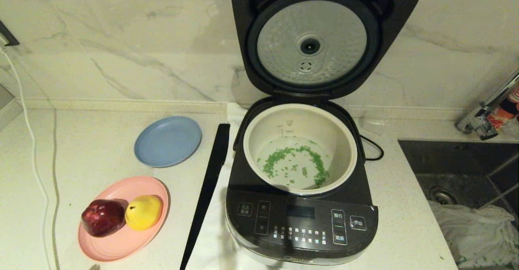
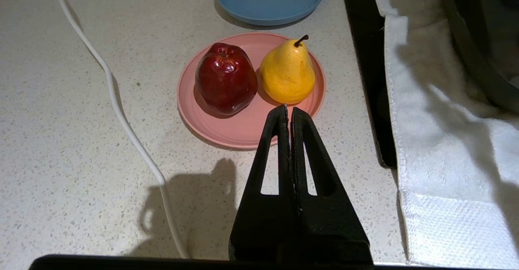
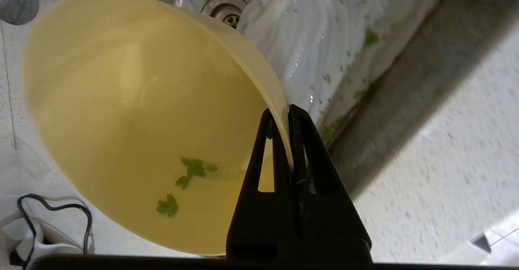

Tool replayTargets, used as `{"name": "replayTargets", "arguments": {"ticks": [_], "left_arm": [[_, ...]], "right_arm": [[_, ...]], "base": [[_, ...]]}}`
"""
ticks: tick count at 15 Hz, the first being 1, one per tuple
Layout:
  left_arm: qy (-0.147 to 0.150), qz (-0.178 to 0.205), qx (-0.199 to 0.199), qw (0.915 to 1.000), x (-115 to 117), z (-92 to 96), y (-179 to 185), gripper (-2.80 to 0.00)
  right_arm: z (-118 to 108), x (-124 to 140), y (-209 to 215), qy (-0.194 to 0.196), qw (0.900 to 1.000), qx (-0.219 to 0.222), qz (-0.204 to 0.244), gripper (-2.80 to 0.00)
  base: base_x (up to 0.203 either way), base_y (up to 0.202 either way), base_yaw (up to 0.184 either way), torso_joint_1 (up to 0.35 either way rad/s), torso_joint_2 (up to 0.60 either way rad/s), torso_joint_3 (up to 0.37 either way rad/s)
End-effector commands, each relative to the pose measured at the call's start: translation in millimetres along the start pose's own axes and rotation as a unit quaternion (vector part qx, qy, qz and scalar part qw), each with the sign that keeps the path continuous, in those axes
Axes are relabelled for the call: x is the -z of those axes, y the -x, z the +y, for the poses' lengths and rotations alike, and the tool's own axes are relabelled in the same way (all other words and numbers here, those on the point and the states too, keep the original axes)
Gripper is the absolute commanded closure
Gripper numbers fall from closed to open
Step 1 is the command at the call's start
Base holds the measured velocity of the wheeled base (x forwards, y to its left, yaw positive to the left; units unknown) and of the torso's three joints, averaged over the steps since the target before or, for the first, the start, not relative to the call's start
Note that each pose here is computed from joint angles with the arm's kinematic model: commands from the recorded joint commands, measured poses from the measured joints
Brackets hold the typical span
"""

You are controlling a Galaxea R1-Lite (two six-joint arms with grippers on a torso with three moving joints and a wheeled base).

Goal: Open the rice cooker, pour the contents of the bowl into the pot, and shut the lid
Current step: Fill a bowl with water from the tap

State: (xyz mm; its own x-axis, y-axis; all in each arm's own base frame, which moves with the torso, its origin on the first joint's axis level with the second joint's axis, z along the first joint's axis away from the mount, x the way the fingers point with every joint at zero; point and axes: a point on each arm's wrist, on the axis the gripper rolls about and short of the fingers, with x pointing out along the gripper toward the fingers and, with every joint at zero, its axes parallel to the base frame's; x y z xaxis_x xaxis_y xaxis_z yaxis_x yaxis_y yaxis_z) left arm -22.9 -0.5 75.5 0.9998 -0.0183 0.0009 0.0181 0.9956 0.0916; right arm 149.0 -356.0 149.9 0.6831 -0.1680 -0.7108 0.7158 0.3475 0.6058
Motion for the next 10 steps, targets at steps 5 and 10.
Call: {"name": "replayTargets", "arguments": {"ticks": [5, 10], "left_arm": [[0.000, 0.004, 0.000, 1.0000, 2, -0.2, -1, 0.00], [0.000, 0.004, 0.000, 1.0000, 2, -0.2, -1, 0.00]], "right_arm": [[8, -15, -24, -0.002, 1.000, 0.008, -0.001, 0.00], [8, -23, -44, -0.015, 1.000, 0.005, 0.004, 0.00]], "base": [[0.000, 0.000, 0.000, 0.000, 0.00, 0.000], [0.000, 0.000, 0.000, 0.000, 0.00, 0.000]]}}
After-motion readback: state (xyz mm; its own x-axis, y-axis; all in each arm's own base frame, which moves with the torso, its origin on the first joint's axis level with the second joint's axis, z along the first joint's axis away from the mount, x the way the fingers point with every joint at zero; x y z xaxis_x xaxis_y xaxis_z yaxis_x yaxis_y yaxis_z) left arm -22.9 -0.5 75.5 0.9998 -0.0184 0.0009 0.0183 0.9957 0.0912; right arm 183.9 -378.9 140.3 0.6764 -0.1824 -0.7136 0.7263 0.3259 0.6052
